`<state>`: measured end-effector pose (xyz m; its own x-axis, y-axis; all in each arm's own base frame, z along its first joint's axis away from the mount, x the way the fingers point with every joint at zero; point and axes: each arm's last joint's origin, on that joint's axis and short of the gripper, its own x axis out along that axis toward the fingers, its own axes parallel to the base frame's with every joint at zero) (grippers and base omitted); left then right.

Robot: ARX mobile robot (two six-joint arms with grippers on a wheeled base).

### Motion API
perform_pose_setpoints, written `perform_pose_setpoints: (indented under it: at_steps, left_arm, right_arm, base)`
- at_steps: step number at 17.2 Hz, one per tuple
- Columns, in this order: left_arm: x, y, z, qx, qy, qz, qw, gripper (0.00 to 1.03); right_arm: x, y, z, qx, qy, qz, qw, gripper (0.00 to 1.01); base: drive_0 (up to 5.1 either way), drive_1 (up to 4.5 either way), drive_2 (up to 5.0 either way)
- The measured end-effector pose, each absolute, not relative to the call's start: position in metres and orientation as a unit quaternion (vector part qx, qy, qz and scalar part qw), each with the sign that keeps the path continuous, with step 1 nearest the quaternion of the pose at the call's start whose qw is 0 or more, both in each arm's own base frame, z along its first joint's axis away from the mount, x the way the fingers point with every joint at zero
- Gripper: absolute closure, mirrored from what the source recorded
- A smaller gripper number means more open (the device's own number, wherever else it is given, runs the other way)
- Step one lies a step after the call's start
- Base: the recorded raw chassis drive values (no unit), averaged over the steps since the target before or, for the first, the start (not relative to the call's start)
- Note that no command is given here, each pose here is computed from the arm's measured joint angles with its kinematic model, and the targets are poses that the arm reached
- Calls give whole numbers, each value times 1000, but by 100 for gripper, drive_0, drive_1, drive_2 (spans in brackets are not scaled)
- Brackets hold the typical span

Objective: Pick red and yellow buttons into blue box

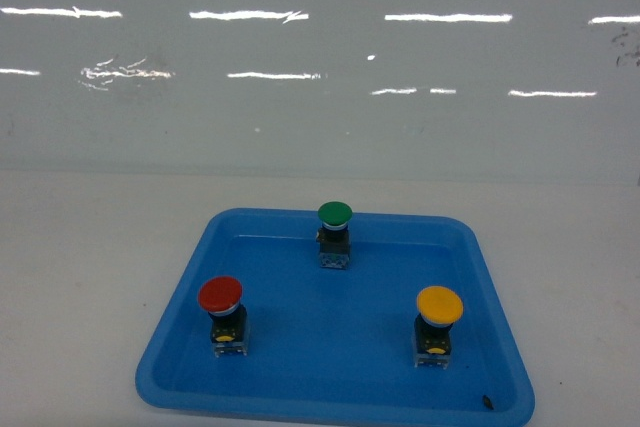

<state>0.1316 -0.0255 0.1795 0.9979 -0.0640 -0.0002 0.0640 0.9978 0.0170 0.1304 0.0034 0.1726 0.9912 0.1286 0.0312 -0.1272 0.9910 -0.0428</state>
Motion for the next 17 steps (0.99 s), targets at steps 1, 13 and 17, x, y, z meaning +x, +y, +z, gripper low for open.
perform_pose_setpoints:
  at_steps: [1,13,17]
  left_arm:
    - [145,-35,189,14,4,-50,999,5]
    - [254,-64,162,93,163,-34,982,5]
    - [254,-64,165,96,158,-33,982,5]
  right_arm:
    - [140,4,172,-24,-5,67,997,3]
    - [256,58,157,-26,160,186,969,3]
    - [255,58,162,-29,152,176,972,3]
  base:
    - [0,0,0]
    - [0,0,0]
    - [0,0,0]
